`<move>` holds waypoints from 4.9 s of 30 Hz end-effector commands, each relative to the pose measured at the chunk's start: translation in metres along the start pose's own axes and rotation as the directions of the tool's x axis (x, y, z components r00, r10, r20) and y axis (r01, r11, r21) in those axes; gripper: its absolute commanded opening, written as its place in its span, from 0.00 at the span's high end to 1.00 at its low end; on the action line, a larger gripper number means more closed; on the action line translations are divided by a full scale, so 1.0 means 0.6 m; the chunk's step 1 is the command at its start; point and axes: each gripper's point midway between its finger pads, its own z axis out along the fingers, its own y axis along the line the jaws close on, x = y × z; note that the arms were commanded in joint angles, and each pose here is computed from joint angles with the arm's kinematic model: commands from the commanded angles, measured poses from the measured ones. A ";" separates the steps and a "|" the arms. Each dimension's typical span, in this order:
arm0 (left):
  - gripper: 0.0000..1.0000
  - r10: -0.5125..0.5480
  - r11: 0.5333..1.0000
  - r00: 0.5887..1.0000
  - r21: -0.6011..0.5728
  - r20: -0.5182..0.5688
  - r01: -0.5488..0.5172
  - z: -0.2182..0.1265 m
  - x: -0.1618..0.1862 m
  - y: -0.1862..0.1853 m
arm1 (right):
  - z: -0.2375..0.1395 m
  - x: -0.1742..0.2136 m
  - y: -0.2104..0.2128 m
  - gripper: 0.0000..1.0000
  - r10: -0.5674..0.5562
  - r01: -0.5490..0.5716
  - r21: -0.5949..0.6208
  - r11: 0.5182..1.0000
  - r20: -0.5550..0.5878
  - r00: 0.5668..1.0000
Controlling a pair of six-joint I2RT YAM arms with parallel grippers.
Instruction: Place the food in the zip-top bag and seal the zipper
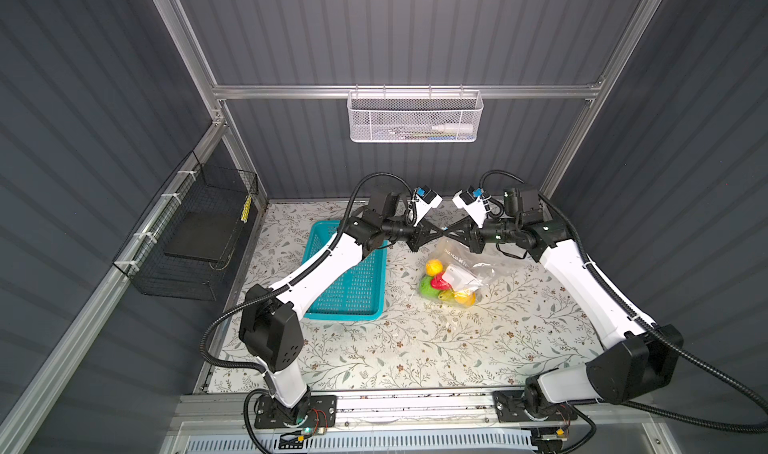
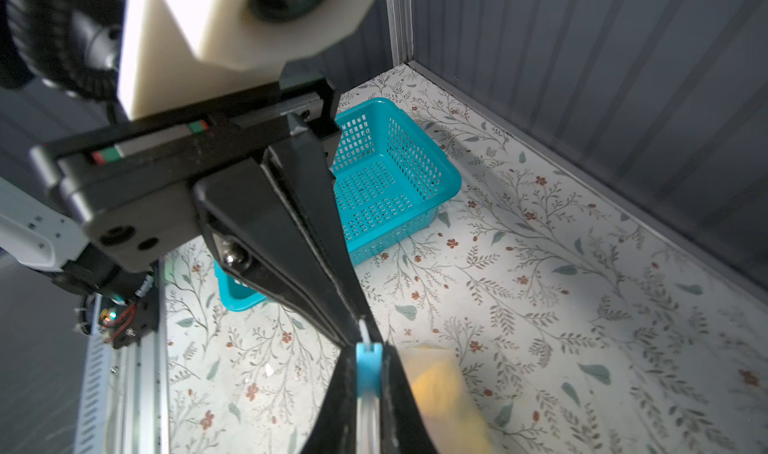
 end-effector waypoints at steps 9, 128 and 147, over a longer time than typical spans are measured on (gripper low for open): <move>1.00 0.048 0.990 0.998 -0.136 0.052 -0.040 -0.023 -0.036 0.019 | -0.005 0.028 0.006 0.95 0.005 -0.004 0.018 1.000 -0.067 0.998; 1.00 0.074 0.925 0.967 -0.378 0.244 0.025 -0.163 -0.074 0.168 | -0.131 0.142 -0.012 0.95 0.172 -0.073 0.366 0.928 -0.246 0.954; 1.00 0.022 0.898 0.974 -0.432 0.226 0.080 -0.163 -0.051 0.217 | -0.162 0.201 -0.012 0.95 0.257 -0.101 0.460 0.882 -0.292 0.921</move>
